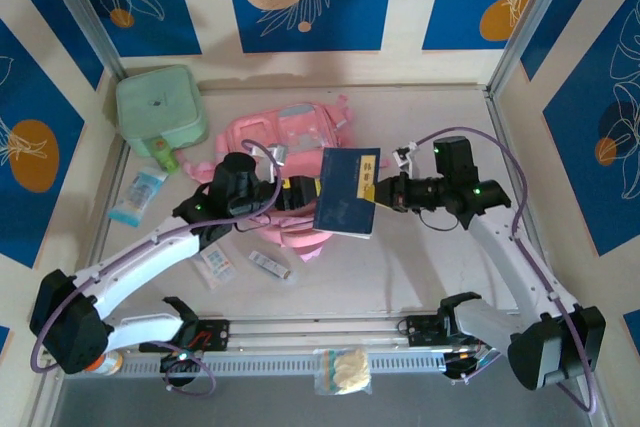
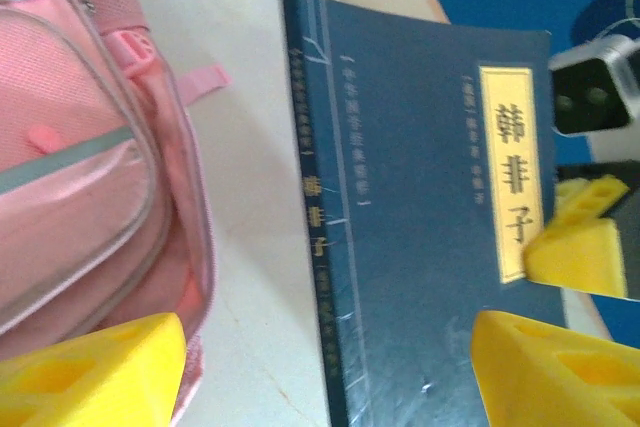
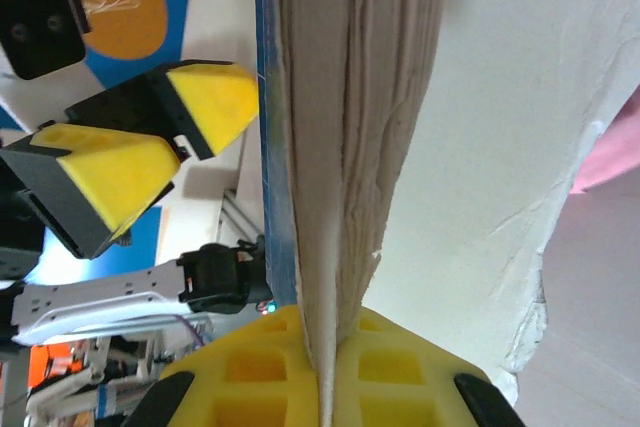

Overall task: Pack the student bag
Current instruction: Pass the book, then open the student bag at the top-center of the table, then place the book in the student bag, then close the student bag at the top-center of the table, then rotate the student bag at the top-center of the table.

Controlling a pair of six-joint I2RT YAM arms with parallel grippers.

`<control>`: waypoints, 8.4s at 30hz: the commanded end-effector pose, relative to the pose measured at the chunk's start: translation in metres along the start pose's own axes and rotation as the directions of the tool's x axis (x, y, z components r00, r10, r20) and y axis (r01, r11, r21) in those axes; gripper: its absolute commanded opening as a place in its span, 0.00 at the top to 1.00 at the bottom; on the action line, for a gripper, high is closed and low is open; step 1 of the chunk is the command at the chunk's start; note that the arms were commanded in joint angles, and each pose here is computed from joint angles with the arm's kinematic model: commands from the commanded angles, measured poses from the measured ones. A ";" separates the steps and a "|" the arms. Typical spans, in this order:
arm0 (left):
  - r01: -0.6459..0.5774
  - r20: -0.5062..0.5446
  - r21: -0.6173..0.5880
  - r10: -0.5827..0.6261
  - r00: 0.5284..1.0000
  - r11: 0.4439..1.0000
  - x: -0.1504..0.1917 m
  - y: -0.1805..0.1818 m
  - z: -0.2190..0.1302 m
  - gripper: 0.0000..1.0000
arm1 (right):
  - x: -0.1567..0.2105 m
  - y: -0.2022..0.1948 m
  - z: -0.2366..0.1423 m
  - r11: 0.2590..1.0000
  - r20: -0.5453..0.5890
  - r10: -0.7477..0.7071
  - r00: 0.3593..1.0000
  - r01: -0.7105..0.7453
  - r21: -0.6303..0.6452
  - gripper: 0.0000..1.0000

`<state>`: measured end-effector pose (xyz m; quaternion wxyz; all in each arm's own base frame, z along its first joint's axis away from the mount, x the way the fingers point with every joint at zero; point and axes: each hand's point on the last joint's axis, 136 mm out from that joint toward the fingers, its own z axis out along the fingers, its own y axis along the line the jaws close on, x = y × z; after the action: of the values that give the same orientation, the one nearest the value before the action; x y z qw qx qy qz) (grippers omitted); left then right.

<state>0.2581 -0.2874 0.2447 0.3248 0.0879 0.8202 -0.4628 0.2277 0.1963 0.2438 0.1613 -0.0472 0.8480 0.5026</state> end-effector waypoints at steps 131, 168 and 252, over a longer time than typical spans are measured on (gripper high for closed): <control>-0.636 -0.583 -0.052 0.493 0.645 0.770 0.084 0.077 0.100 0.68 | -0.025 -0.099 -0.035 0.948 0.193 0.262 0.946 -0.289 0.131 1.00; -0.725 -0.189 -0.421 0.729 0.658 0.545 -0.128 -0.036 0.030 1.00 | -0.008 -0.054 0.043 0.970 -0.010 0.229 0.973 -0.227 0.085 1.00; 0.174 0.154 -0.630 -0.098 0.983 0.757 -0.023 0.176 -0.098 0.40 | 0.036 -0.035 0.136 0.890 -0.114 -0.074 0.991 0.117 0.442 0.87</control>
<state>0.3011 -0.1158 0.1825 0.3597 -0.0467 0.9201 -0.1476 0.2280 0.2789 0.1327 0.1523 -0.0831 0.9489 0.2638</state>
